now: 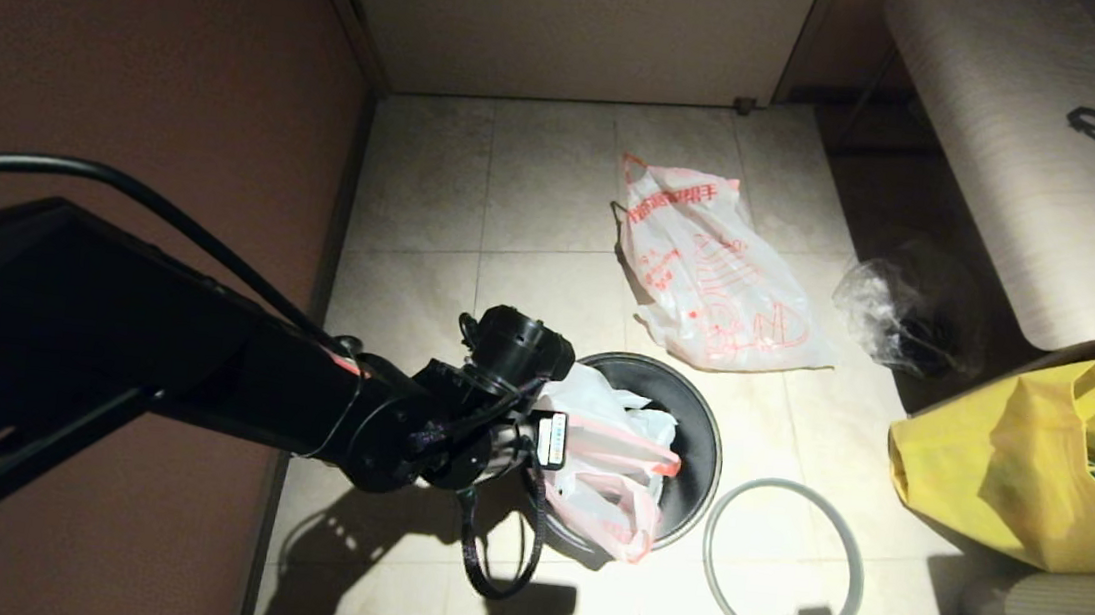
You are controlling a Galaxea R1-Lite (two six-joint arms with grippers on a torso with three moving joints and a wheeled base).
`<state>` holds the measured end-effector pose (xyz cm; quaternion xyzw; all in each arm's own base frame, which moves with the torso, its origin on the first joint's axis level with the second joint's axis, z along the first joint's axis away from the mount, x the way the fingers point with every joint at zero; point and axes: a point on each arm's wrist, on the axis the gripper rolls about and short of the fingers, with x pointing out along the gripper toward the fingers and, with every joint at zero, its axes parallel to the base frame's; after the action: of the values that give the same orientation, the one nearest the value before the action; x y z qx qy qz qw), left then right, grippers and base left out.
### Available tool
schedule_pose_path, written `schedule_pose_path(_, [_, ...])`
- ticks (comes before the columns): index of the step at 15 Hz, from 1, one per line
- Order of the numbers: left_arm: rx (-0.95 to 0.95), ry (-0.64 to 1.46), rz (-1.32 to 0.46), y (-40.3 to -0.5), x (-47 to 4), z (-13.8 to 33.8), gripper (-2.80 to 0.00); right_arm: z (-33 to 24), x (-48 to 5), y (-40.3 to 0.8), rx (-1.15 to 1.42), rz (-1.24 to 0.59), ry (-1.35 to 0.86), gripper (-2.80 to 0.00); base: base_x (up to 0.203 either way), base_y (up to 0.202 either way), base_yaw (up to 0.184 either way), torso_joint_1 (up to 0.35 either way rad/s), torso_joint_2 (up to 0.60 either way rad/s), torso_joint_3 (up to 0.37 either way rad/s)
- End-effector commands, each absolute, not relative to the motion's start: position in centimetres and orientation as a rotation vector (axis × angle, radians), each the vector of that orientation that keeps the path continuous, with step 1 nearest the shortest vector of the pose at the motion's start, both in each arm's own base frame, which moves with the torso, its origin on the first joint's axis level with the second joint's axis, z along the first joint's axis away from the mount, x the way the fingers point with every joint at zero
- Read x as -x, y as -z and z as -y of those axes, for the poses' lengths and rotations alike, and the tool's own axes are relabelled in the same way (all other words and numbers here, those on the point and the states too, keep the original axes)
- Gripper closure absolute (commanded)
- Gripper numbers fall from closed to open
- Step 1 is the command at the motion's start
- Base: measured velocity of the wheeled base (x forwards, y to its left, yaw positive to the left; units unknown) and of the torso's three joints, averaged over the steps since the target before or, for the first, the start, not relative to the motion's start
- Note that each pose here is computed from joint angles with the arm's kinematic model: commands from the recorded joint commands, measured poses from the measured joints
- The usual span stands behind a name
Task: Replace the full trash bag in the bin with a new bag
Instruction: Put the new garbage bag on the trash can
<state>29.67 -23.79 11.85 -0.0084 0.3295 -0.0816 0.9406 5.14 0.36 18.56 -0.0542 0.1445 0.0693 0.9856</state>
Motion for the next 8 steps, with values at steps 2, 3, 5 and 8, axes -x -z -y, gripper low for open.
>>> schedule_pose_path(2, [0.016,0.161,-0.680,-11.3,-29.9,24.0,0.00,-1.7,-13.4,-18.1,0.118,-0.520,-0.218,0.00,0.000,0.000,0.000,0.000,0.00,0.000])
schedule_pose_path(3, [0.016,0.159,-0.680,-11.3,-30.0,23.9,0.00,-2.7,-15.8,-17.8,0.125,-0.554,-0.232,0.00,0.000,0.000,0.000,0.000,0.00,0.000])
schedule_pose_path(5, [0.026,0.140,-0.677,-11.1,-30.7,23.4,0.00,-5.6,-20.4,-16.9,0.104,-0.622,-0.249,0.00,0.000,0.000,0.000,0.000,0.00,0.000])
schedule_pose_path(8, [0.043,0.102,-0.673,-10.1,-32.2,22.5,0.00,-11.0,-24.6,-14.4,0.058,-0.725,-0.294,0.00,0.000,0.000,0.000,0.000,0.00,0.000])
